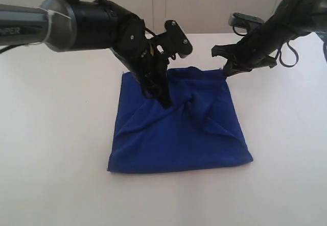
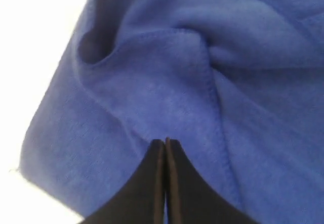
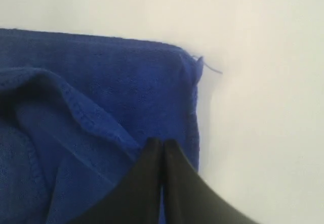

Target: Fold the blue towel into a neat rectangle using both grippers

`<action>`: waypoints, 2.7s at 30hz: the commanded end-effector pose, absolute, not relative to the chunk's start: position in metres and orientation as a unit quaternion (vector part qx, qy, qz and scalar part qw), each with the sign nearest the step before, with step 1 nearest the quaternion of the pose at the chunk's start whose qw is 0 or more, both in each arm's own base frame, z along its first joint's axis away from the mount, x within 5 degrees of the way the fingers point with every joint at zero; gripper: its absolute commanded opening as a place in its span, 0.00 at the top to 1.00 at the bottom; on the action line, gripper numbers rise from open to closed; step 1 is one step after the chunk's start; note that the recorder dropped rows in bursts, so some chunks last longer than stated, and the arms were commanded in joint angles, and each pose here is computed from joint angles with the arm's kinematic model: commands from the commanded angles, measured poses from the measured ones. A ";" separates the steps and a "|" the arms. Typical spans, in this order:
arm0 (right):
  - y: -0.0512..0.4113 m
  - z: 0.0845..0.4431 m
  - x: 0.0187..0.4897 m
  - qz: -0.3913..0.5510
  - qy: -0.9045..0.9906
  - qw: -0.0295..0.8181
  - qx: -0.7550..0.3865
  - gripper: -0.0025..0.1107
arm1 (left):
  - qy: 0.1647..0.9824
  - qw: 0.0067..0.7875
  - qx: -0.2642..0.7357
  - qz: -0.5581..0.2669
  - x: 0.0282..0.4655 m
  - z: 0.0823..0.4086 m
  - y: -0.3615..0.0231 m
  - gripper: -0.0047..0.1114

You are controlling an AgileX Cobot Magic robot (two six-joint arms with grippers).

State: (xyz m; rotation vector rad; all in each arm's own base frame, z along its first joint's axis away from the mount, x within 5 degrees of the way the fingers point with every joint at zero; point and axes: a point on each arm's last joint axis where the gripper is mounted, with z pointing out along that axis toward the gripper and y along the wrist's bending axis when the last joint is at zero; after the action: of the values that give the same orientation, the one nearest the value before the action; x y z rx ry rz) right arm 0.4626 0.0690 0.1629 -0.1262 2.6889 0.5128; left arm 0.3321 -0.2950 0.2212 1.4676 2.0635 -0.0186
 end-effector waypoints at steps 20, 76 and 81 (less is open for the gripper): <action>0.064 0.140 0.461 0.245 0.959 0.144 -0.019 0.98 | 0.712 0.350 0.609 0.007 0.343 0.172 -0.347 0.51; 0.070 0.228 0.438 0.253 0.935 0.205 -0.141 0.98 | 0.833 0.336 0.440 0.011 0.332 0.284 -0.281 0.96; 0.070 0.255 0.422 0.255 0.931 0.204 -0.163 0.98 | 0.846 0.331 0.418 -0.022 0.317 0.309 -0.273 0.96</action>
State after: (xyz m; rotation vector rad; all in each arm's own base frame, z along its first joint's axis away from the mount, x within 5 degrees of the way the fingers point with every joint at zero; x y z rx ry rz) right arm 0.4327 0.0698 0.2377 -0.3986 2.6094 0.7190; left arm 0.3263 -0.2792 0.2959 1.1297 2.1628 -0.0121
